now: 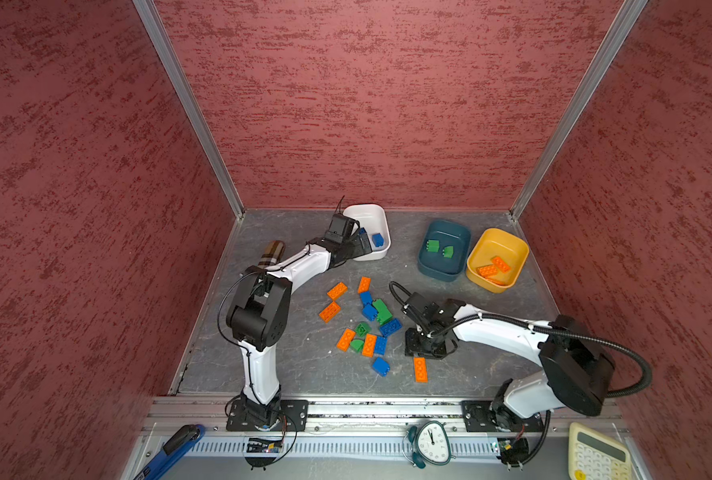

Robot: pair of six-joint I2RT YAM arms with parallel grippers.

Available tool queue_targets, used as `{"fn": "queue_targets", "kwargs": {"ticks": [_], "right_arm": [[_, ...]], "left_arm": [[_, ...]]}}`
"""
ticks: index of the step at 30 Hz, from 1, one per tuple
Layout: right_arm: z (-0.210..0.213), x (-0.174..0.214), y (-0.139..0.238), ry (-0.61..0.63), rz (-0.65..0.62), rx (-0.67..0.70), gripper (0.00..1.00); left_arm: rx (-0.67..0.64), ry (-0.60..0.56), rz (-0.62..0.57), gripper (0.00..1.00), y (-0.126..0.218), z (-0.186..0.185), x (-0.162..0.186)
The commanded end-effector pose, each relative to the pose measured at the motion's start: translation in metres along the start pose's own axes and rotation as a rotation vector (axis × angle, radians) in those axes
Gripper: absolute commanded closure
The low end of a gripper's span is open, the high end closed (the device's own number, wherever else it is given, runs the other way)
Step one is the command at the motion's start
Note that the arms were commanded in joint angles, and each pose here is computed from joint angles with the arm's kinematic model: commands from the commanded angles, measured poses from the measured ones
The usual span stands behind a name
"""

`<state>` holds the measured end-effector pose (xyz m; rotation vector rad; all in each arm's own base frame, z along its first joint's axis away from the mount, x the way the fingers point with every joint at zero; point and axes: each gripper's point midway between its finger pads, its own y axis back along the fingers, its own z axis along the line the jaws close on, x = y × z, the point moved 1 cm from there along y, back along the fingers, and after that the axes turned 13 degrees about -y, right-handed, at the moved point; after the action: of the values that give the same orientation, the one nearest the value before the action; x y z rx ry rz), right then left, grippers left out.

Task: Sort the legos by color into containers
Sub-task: 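Carry the orange brick to the yellow tub with right gripper while left moves to pile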

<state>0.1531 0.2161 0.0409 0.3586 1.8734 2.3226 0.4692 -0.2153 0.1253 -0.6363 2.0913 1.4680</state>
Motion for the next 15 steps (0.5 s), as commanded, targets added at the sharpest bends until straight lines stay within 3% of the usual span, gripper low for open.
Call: {"fn": "queue_targets", "kwargs": {"ticks": [1,7,15], "right_arm": [[-0.020,0.011,0.000,0.066,0.001,0.119,0.40],[-0.035,0.027,-0.006,0.109,0.019,0.214,0.50],[-0.024,0.023,-0.012,0.202,0.012,0.255,0.62]], "left_arm": [[0.009,0.017,-0.036,0.00,0.011,0.000,-0.010],[0.019,0.022,-0.018,0.01,0.005,0.000,-0.007],[0.028,0.033,-0.005,0.01,0.003,0.000,-0.005]]}}
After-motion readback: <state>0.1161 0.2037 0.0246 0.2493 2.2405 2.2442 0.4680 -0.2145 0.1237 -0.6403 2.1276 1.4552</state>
